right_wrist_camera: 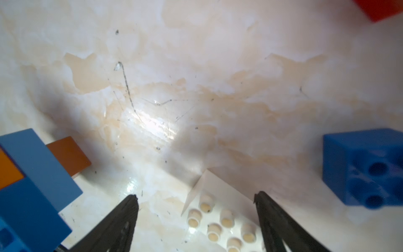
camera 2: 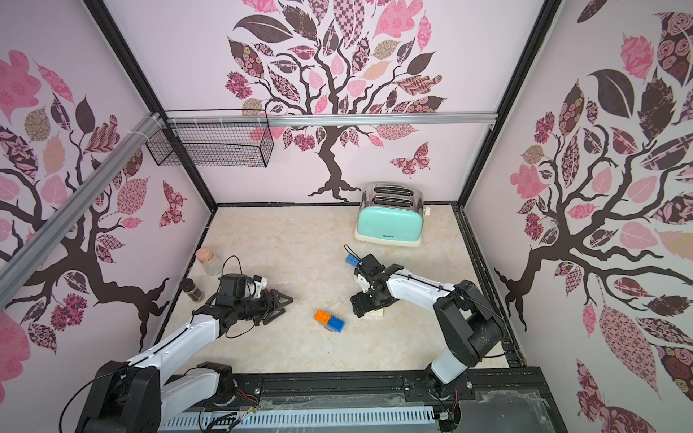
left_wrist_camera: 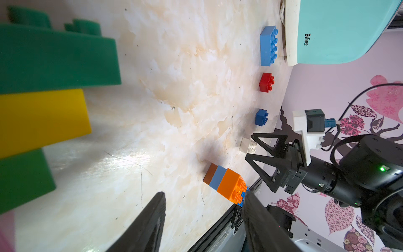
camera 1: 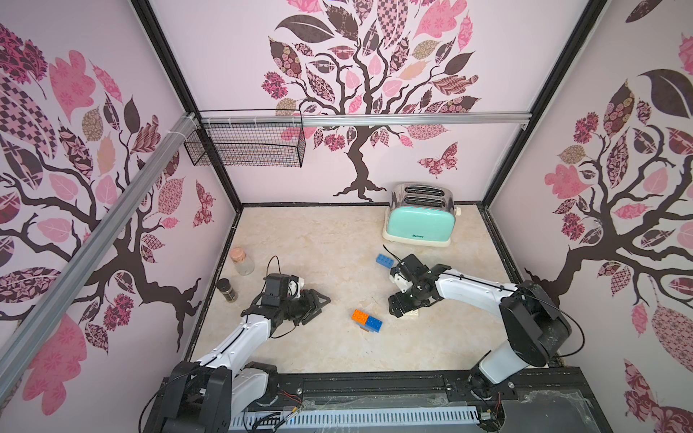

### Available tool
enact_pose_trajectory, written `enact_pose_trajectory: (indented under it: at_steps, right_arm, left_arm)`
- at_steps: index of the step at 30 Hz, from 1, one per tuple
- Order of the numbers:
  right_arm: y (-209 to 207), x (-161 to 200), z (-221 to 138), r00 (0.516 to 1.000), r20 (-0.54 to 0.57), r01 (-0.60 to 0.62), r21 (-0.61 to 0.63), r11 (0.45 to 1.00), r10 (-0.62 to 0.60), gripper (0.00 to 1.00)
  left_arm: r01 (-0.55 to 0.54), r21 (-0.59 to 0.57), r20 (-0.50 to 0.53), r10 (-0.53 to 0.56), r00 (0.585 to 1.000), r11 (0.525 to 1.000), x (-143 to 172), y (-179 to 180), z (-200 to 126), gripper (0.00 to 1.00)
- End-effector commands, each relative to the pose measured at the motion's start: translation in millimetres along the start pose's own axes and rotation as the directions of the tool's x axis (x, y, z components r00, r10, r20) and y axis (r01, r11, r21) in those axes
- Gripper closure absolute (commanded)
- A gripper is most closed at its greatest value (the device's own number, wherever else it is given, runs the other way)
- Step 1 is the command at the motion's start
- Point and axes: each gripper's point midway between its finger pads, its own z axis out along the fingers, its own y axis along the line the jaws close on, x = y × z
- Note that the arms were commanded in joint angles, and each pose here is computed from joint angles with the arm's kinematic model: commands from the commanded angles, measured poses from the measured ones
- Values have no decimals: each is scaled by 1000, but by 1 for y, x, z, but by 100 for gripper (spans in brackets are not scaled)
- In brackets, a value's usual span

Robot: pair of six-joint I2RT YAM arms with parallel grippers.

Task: Assemble a heart with lego
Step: Pick up the lego brick from the center of the board.

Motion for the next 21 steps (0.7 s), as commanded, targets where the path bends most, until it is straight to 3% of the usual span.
enact_pose_trajectory:
  at_steps: [1,8,12,15,21]
  right_arm:
    - [3,13,-7,999,-9,-40,-27,999,39,15]
    - [5,24,-7,998,-15,-58,11,998,58,20]
    - [-2,16,-10,999,4,-38,107,993,38,28]
    - [-2,13,-7,999,-35,13,171,985,-7,36]
    - [-2,14,-1,995,-84,62,210,976,-45,40]
  left_arm:
    - [-22,13,15,22,1000,1000,-2,-4,-1,41]
    - [-22,14,11,22,1000,1000,1,-4,0,41]
    - [-19,16,10,19,1000,1000,2,-3,1,41]
    - [-22,15,8,22,1000,1000,2,-4,2,41]
    - [-22,9,9,22,1000,1000,2,-3,2,41]
